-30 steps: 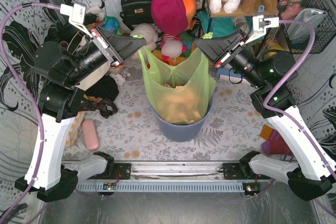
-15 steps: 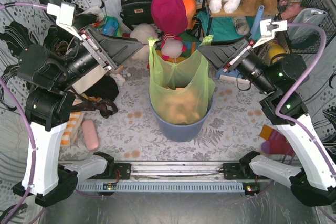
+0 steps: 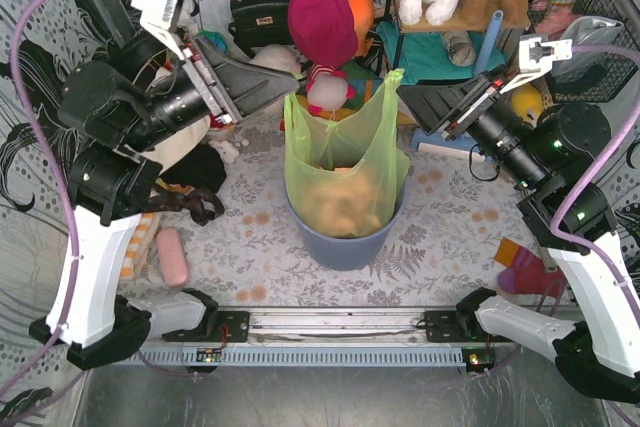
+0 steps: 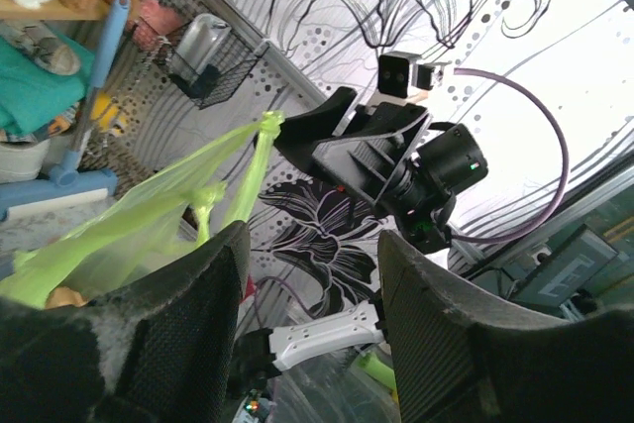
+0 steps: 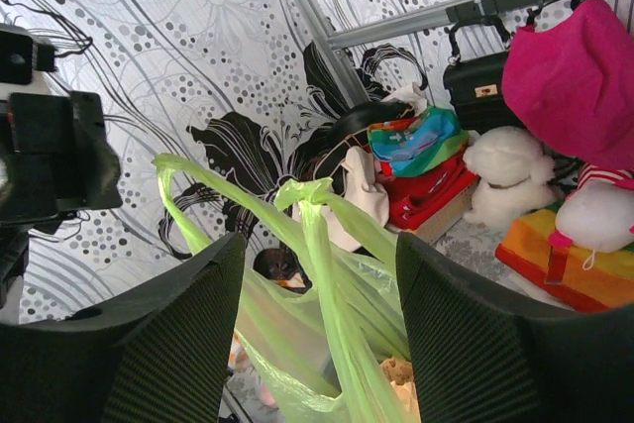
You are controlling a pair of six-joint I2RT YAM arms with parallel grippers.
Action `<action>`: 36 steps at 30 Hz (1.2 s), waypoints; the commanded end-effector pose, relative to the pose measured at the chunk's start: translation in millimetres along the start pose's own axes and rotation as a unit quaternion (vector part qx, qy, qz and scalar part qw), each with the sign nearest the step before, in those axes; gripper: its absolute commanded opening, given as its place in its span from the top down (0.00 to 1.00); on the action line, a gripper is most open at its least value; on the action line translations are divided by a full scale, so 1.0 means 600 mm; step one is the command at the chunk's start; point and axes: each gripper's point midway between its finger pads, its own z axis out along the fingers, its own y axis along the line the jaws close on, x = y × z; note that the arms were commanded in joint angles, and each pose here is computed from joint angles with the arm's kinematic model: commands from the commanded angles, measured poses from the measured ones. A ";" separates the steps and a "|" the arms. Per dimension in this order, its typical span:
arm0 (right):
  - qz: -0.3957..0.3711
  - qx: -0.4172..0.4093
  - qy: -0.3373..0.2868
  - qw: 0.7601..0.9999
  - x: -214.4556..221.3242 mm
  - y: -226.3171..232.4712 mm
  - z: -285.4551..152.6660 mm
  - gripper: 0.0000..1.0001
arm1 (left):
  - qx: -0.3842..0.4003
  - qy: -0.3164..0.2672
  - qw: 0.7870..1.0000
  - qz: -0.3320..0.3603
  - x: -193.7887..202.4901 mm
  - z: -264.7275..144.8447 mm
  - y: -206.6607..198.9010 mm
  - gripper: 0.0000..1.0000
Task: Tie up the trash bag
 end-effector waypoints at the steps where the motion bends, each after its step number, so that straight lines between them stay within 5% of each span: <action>1: -0.018 0.006 -0.019 1.000 -0.025 0.006 -0.009 0.38 | 0.061 -0.003 0.998 0.023 -0.009 0.032 -0.068 0.37; 18: -0.023 0.037 0.023 0.999 -0.031 0.002 0.010 0.45 | -0.008 0.032 0.997 0.071 0.151 0.089 -0.069 0.38; 36: -0.022 0.021 0.049 0.998 -0.021 0.010 0.039 0.62 | -0.003 -0.121 0.971 0.208 0.176 0.116 0.009 0.39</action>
